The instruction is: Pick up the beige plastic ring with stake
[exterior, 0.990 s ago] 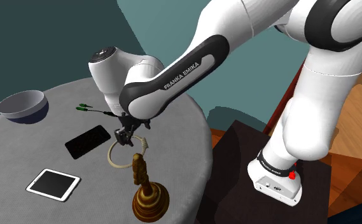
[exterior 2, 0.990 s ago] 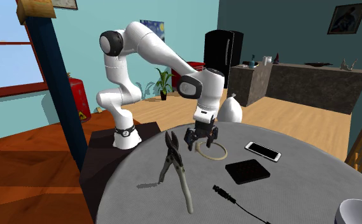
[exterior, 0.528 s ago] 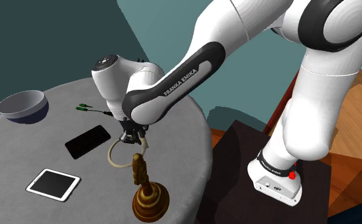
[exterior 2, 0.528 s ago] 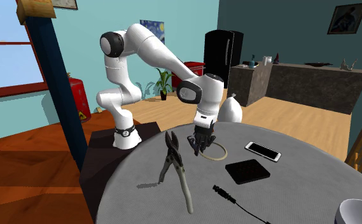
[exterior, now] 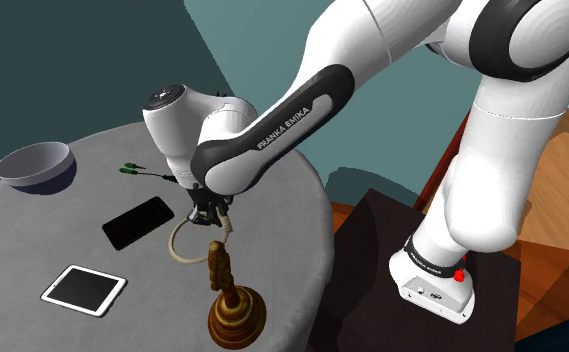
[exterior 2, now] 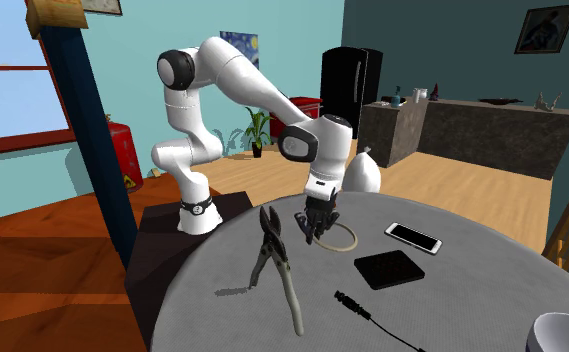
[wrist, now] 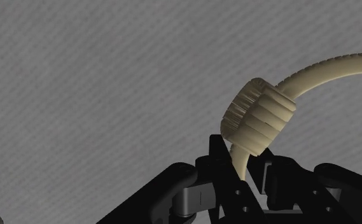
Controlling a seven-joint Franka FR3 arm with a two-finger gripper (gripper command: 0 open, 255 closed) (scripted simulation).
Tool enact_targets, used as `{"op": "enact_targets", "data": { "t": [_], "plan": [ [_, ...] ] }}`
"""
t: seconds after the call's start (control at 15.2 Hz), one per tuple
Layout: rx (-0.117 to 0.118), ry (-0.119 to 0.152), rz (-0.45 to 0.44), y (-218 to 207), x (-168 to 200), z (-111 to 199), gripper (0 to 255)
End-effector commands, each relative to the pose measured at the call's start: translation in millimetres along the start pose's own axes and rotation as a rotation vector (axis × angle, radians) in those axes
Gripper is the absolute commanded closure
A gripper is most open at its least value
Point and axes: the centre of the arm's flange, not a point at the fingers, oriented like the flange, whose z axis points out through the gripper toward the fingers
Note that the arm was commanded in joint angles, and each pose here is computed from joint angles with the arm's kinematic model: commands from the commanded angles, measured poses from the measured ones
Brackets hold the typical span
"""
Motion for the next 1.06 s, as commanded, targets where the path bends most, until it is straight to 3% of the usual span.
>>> {"op": "enact_targets", "data": {
  "t": [0.0, 0.99],
  "plan": [
    [0.000, 0.000, 0.000, 1, -1, -8, 255],
    [0.000, 0.000, 0.000, 10, -3, -77, 255]
  ]
}}
